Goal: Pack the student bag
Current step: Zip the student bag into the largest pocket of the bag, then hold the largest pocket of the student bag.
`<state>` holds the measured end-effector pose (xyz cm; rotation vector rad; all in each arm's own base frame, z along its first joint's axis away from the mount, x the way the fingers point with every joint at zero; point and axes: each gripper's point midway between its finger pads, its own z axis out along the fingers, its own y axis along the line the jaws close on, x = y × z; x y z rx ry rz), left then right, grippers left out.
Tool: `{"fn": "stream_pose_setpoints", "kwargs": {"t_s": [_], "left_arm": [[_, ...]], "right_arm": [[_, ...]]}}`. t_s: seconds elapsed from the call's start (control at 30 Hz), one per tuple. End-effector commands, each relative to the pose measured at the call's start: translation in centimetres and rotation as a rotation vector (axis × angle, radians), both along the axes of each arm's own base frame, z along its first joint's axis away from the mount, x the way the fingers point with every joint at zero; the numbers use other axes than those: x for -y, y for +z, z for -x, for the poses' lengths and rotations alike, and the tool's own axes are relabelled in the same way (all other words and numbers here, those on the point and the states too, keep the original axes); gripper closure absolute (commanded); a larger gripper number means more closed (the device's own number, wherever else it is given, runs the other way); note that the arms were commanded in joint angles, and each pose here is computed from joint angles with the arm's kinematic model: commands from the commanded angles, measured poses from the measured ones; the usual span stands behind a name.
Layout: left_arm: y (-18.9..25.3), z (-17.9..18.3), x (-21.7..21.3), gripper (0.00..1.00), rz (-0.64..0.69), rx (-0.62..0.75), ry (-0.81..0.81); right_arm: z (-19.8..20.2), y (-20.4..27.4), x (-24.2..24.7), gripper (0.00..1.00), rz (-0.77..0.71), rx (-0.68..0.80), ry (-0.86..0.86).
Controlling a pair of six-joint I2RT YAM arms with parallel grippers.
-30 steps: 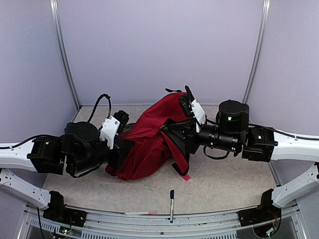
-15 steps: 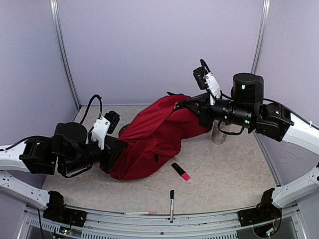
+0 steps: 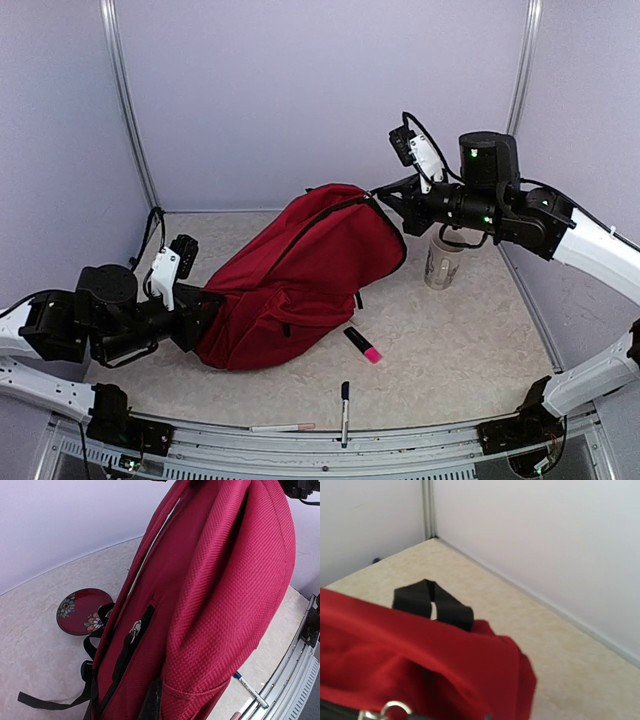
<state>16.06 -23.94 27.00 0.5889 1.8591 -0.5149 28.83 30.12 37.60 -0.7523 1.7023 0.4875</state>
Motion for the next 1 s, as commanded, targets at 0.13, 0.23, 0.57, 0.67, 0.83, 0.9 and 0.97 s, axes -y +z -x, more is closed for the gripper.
{"fn": "stream_pose_setpoints", "kwargs": {"t_s": [0.13,0.23,0.57,0.67,0.83,0.9,0.97], "left_arm": [[0.3,1.0,-0.2,0.61,0.041,-0.025,-0.061],[3.6,1.6,1.0,0.23,0.071,0.024,-0.132],[16.5,4.4,0.3,0.01,0.346,0.235,-0.242],[15.8,2.1,1.4,0.01,0.233,0.189,-0.104],[14.4,1.3,5.3,0.06,0.051,0.133,-0.054],[13.8,1.0,6.1,0.17,-0.029,0.157,-0.021],[13.2,0.0,5.7,0.27,-0.089,0.169,0.041]], "right_arm": [[-0.6,2.2,-5.7,1.00,-0.110,-0.027,0.193],[-0.2,3.3,-7.9,1.00,-0.127,-0.006,0.248],[3.2,6.3,-13.0,1.00,-0.143,0.070,0.367],[3.7,6.9,-13.9,1.00,-0.150,0.080,0.379],[4.5,7.5,-15.3,1.00,-0.158,0.093,0.406],[4.5,7.3,-15.7,1.00,-0.150,0.089,0.411],[4.5,7.2,-15.9,1.00,-0.149,0.084,0.414]]}}
